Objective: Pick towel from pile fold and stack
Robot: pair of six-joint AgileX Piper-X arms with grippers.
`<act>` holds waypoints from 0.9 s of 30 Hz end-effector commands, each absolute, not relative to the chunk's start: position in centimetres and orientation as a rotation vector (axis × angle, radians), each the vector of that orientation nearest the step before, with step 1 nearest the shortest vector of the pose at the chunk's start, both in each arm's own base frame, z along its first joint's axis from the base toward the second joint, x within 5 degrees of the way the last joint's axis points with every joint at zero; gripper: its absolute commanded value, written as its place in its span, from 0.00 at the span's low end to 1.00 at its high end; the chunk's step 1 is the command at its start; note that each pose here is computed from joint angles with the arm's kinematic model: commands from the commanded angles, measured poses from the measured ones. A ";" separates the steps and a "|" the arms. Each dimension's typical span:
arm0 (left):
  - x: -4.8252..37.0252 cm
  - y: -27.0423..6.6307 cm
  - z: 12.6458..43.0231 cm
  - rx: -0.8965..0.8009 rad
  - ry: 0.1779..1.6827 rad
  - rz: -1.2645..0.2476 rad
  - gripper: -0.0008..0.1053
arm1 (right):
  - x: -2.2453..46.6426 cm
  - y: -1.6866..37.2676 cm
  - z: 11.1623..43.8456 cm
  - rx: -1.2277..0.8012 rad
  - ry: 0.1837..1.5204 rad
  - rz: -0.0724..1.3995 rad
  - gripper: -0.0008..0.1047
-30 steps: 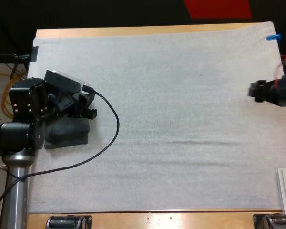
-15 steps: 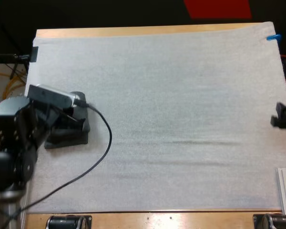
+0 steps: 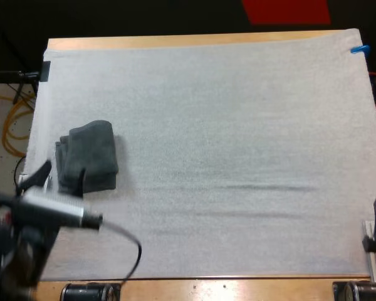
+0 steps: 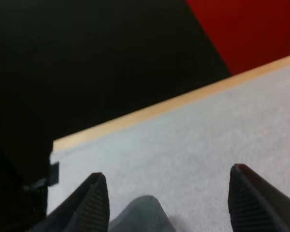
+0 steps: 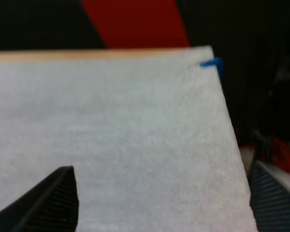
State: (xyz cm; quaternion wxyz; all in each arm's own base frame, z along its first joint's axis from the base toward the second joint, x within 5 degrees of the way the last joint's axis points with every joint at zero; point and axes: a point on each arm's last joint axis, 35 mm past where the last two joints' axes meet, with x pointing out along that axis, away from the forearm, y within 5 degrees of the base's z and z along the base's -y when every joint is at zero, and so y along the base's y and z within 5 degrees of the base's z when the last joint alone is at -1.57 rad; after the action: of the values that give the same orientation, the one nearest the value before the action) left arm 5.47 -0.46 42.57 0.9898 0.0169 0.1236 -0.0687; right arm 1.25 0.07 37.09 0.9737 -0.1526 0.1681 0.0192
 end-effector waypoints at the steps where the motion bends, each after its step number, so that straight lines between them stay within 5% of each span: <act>1: 4.7 -0.5 42.4 0.025 0.232 -0.136 0.50 | 0.8 0.1 36.8 -0.297 0.328 0.040 0.68; 5: 0.3 -0.5 40.6 0.029 0.173 -0.136 0.50 | -1.4 0.2 35.8 -0.255 0.246 0.021 0.68; 11: -4.6 -0.5 37.8 0.025 0.224 -0.148 0.50 | -2.1 0.3 34.2 -0.243 0.391 0.040 0.68; 19: -6.4 -0.5 34.6 0.000 0.556 -0.146 0.50 | -1.9 0.3 33.5 -0.236 0.427 0.064 0.68; 27: -5.2 -0.5 35.2 -0.005 0.456 -0.134 0.50 | -1.4 0.6 34.4 -0.258 0.322 0.150 0.68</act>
State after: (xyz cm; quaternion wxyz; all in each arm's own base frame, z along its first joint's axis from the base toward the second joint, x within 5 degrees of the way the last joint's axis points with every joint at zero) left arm -5.65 -0.52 34.95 0.9705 0.0014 0.2294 -0.0738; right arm -1.69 0.59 34.12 0.9760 -0.1237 0.1662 0.0670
